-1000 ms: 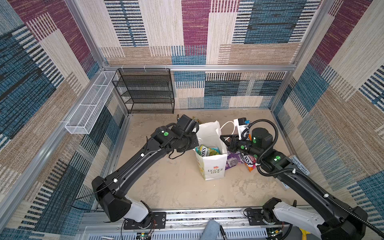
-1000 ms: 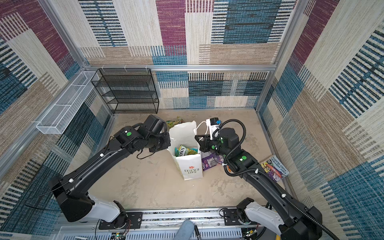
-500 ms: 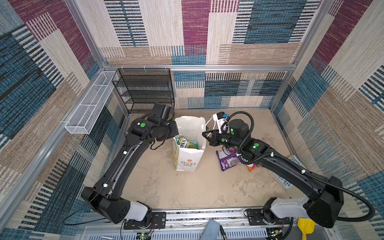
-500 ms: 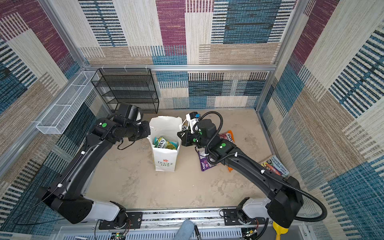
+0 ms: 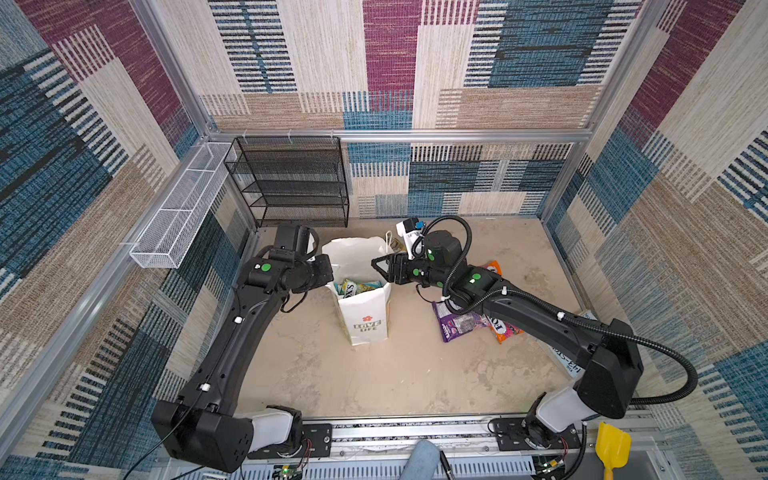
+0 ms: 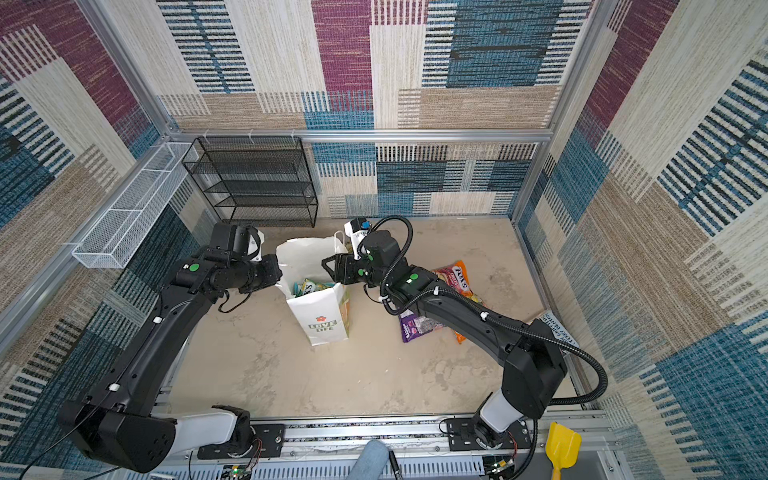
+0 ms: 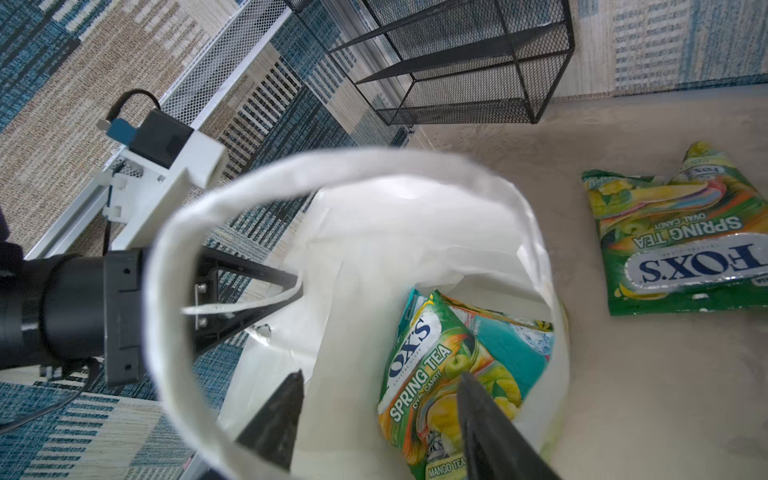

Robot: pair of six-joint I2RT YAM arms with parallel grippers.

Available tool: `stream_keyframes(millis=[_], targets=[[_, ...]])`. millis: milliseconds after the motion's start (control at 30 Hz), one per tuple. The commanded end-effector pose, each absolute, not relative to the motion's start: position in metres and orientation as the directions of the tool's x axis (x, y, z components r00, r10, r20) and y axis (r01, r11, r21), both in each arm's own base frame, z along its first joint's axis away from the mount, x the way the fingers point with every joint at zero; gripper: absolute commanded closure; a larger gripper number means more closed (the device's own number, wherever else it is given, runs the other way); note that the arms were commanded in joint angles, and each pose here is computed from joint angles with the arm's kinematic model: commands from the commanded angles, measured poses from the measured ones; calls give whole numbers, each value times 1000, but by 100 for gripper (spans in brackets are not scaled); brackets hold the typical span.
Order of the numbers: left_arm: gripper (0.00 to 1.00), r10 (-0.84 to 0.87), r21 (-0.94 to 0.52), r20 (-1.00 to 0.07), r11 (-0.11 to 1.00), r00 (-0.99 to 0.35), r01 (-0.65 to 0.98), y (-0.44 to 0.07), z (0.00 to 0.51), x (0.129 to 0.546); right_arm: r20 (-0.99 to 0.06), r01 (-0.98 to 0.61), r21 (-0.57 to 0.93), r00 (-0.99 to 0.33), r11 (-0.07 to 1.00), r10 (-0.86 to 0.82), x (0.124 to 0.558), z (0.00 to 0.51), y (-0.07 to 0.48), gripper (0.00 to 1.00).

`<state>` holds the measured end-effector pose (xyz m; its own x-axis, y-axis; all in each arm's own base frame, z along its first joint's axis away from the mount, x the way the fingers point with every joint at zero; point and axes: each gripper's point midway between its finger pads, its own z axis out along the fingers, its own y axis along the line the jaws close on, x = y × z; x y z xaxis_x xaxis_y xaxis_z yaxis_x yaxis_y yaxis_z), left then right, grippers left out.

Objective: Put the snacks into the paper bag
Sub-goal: 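Hold the paper bag handle with the left gripper while the right gripper withdraws, then lower the right gripper onto the purple Fox's bag and grasp it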

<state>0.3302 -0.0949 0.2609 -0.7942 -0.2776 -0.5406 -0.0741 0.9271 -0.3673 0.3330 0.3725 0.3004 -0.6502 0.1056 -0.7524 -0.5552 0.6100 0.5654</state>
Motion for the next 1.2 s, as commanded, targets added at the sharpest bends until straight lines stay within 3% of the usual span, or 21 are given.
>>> stream_keyframes(millis=[0,67,100,233,400,633,767,900,1000,1167], targets=[[100,-243,-411,-599,911,-763,32,-108,274,342,-777,-538,497,-625,681,73,341,300,360,22],[100,-241,-411,-593,911,-768,32,-107,273,343,-796,-561,477,-603,677,60,338,311,358,12],[100,-246,-414,-587,910,-772,25,-106,271,343,-804,-574,470,-593,671,56,336,318,357,1],[100,-257,-447,-566,894,-784,30,-109,268,345,-818,-597,453,-573,662,43,330,342,353,0],[100,-270,-456,-569,890,-777,25,-104,270,345,-789,-483,437,-611,759,66,341,340,324,0],[100,-276,-468,-587,883,-761,41,-102,278,344,-795,-306,475,-551,825,253,357,352,218,0],[100,-281,-470,-592,882,-755,40,-100,280,343,-729,-109,536,-559,837,394,365,307,145,0],[100,-285,-478,-581,878,-763,36,-101,277,344,-603,59,563,-652,824,459,364,217,103,0],[100,-288,-492,-571,870,-769,40,-103,276,345,-532,140,543,-706,828,468,359,157,91,0],[100,-289,-504,-568,862,-770,48,-105,277,344,-465,140,525,-779,839,421,351,103,98,2]])
